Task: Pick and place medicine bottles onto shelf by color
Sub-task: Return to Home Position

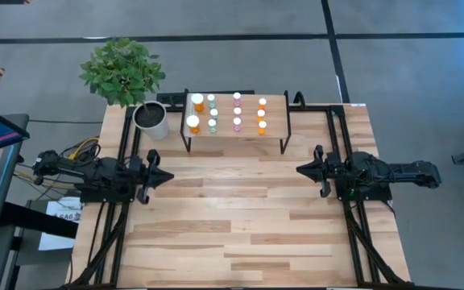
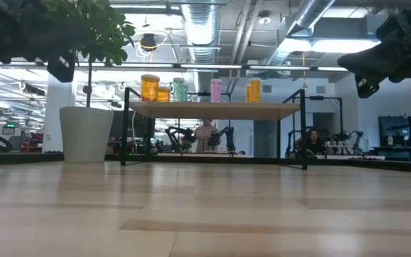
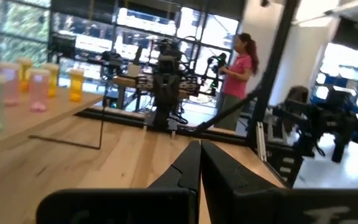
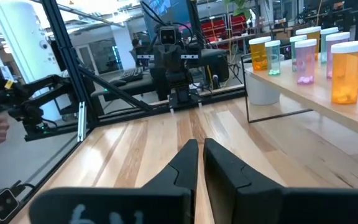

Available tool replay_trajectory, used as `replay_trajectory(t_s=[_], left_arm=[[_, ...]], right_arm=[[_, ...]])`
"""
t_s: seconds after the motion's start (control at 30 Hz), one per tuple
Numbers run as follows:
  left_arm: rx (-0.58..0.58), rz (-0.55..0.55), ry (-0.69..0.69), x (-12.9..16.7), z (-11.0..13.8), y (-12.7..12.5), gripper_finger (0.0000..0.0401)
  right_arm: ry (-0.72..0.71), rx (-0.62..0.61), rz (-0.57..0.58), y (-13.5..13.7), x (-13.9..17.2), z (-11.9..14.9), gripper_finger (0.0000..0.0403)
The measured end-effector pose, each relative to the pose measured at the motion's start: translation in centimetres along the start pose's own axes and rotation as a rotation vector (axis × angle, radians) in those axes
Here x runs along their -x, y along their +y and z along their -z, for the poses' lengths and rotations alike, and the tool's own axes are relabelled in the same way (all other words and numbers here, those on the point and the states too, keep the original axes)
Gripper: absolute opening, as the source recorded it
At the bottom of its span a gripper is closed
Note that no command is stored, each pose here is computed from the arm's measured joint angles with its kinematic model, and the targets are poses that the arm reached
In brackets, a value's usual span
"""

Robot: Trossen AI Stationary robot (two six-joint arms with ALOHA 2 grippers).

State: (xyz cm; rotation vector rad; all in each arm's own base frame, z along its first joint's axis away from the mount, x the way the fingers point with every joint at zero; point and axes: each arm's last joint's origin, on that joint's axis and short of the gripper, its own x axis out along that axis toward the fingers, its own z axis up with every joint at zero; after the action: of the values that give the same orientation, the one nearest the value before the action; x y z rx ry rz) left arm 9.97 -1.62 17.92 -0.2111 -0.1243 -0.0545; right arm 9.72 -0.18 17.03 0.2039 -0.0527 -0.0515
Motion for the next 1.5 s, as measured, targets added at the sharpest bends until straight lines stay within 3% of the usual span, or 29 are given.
replay_trajectory(t_s=[0.13,0.47,1.5], left_arm=[[0.056,-0.042,0.007,0.0,0.1,0.1,0.0000],[0.011,-0.059,0.165,0.1,1.4,0.4,0.0000],[0.008,-0.065,0.170,0.1,1.3,0.4,0.0000]], right_arm=[[0.001,0.000,0.000,0.0,0.0,0.0,0.0051],[0.003,0.000,0.001,0.0,0.0,0.0,0.0052],[0.004,0.000,0.001,0.0,0.0,0.1,0.0052]])
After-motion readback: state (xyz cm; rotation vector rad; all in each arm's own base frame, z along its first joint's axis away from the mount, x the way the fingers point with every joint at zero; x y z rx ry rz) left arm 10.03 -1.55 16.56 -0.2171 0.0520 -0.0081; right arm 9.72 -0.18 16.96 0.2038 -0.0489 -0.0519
